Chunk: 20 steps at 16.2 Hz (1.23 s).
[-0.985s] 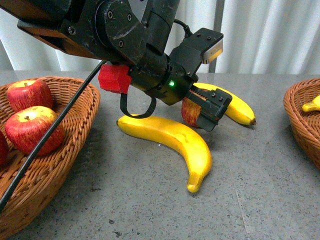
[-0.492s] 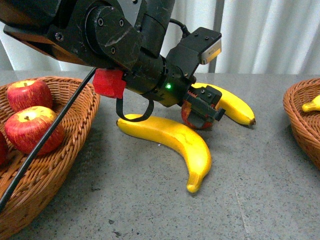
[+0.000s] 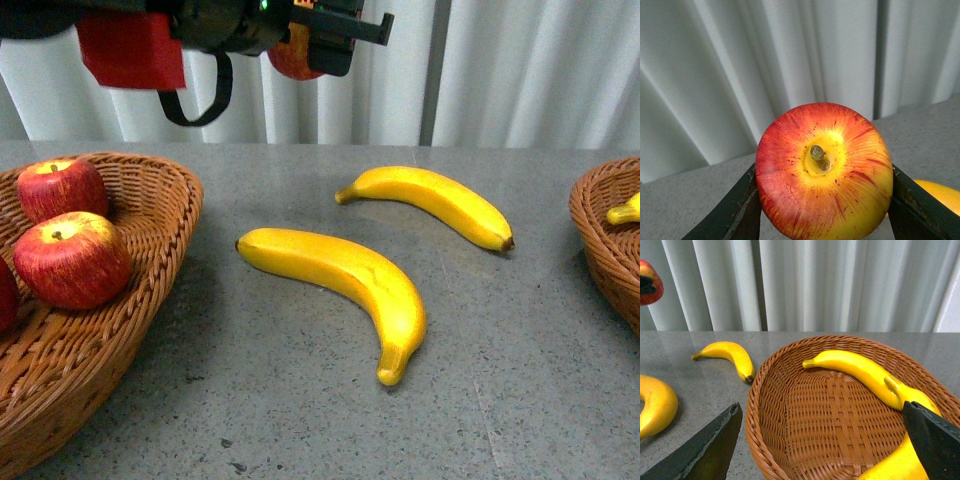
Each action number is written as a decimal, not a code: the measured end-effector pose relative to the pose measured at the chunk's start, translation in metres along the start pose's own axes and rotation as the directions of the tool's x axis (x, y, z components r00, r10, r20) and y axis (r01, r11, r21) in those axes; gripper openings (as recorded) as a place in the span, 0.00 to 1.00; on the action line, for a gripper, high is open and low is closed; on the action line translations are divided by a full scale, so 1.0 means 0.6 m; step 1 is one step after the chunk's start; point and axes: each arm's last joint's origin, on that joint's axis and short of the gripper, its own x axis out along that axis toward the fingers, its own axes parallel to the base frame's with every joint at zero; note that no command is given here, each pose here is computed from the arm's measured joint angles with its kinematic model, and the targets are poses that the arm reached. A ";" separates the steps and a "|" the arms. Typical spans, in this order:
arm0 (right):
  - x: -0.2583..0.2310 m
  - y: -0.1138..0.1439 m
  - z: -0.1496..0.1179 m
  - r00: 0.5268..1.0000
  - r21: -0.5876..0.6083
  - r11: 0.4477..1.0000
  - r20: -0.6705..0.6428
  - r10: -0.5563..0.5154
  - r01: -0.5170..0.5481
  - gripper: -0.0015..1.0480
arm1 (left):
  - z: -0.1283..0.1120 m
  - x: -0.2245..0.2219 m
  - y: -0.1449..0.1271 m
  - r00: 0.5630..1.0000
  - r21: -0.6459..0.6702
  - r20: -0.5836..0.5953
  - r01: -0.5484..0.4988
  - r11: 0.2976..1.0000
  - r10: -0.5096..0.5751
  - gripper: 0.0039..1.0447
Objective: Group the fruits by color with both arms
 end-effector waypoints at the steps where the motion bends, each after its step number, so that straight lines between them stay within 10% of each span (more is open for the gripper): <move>1: 0.000 0.000 0.000 1.000 0.000 1.000 0.000 0.000 0.000 0.94 | -0.016 0.003 -0.008 0.998 -0.026 -0.007 -0.069 0.997 0.069 0.59; 10: 0.000 0.000 0.000 1.000 0.000 1.000 0.000 0.000 0.000 0.94 | -0.023 -0.004 0.004 0.924 -0.148 -0.075 -0.381 0.912 0.374 0.59; 11: 0.000 0.001 -0.001 1.000 0.000 1.000 -0.002 0.012 -0.012 0.94 | -0.074 -0.090 0.098 0.948 -0.094 -0.228 -0.250 0.964 0.223 0.59; 13: 0.000 -0.001 0.001 1.000 0.000 1.000 0.007 -0.010 0.010 0.94 | -0.128 -0.299 0.265 0.852 -0.147 -0.310 -0.482 0.864 0.423 0.58; 15: 0.000 0.001 0.000 1.000 -0.001 1.000 0.003 0.011 -0.011 0.94 | -0.064 -0.420 0.265 0.879 -0.202 -0.022 -0.471 0.859 0.476 0.58; 20: 0.000 0.000 0.000 1.000 -0.001 1.000 0.000 0.000 0.000 0.94 | -0.096 -0.413 0.262 0.898 -0.202 -0.160 -0.437 0.877 0.410 0.58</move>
